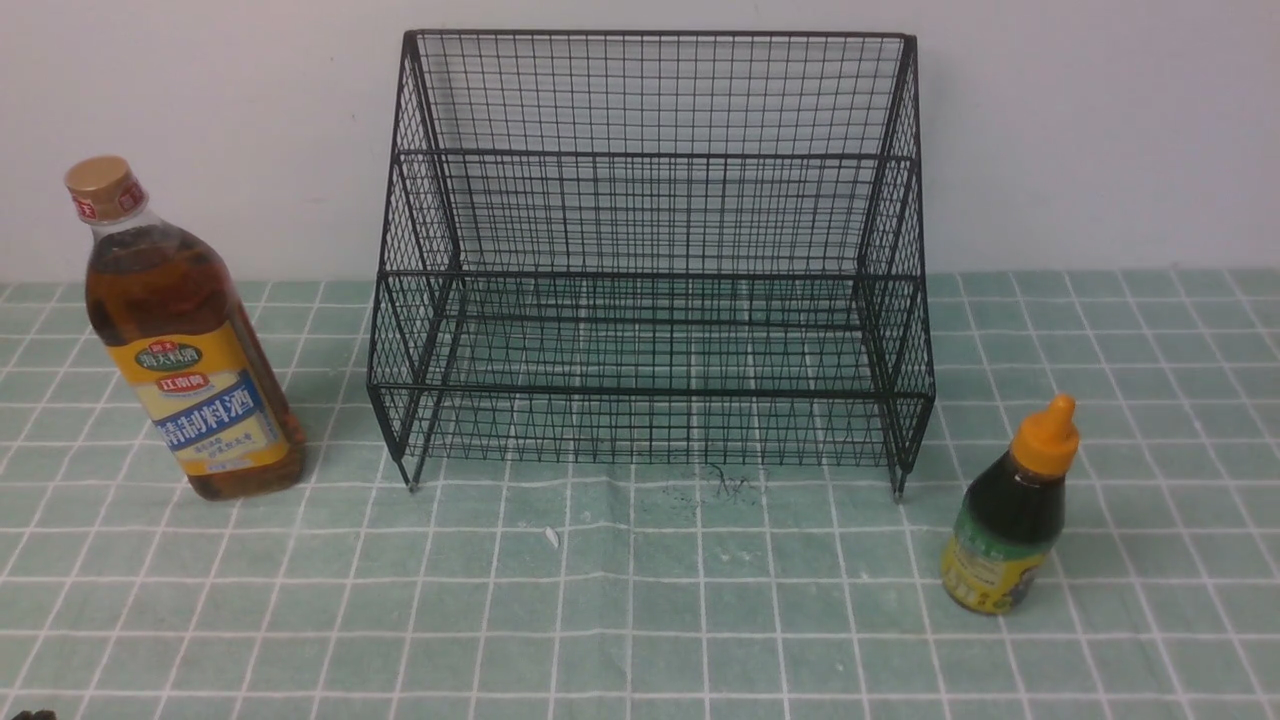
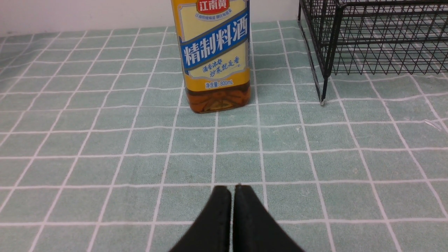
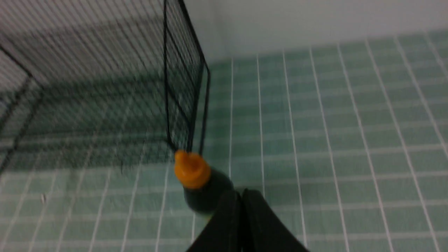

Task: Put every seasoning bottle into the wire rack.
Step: Use the right arm to grab the condiment bottle closest to it

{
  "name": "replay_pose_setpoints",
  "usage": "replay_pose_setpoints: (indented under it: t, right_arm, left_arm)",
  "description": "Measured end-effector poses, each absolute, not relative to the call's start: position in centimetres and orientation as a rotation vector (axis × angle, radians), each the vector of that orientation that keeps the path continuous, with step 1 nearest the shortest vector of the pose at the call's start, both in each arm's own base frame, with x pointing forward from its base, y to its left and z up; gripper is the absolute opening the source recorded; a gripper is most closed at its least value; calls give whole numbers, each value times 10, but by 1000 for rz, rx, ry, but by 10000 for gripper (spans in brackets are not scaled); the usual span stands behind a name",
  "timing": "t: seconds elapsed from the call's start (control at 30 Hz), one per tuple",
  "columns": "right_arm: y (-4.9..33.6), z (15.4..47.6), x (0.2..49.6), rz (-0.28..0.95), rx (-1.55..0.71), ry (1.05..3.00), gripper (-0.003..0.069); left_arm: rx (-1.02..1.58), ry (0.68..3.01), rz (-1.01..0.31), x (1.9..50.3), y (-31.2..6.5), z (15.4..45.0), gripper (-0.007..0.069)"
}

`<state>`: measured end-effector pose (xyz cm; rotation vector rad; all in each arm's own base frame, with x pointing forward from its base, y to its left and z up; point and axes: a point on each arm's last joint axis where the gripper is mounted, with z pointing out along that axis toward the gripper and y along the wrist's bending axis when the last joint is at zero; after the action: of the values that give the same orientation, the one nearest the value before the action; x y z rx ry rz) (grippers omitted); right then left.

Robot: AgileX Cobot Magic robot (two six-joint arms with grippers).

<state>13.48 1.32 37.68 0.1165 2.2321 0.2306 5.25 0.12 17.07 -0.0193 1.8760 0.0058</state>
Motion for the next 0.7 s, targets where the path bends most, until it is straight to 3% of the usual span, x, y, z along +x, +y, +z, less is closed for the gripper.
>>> replay_pose_setpoints:
  t: [0.23,0.4,0.7]
  right_arm:
    - [24,363,206,301,56,2550,27]
    - [49,349,239,308,-157,2609,141]
    - [74,327,263,247,-246,2619,465]
  left_arm:
    - [-19,1876,6,53,1,171,-6]
    - [-19,1876,6,53,1,171,-6]
    - [-19,1876,6,53,1,171,-6]
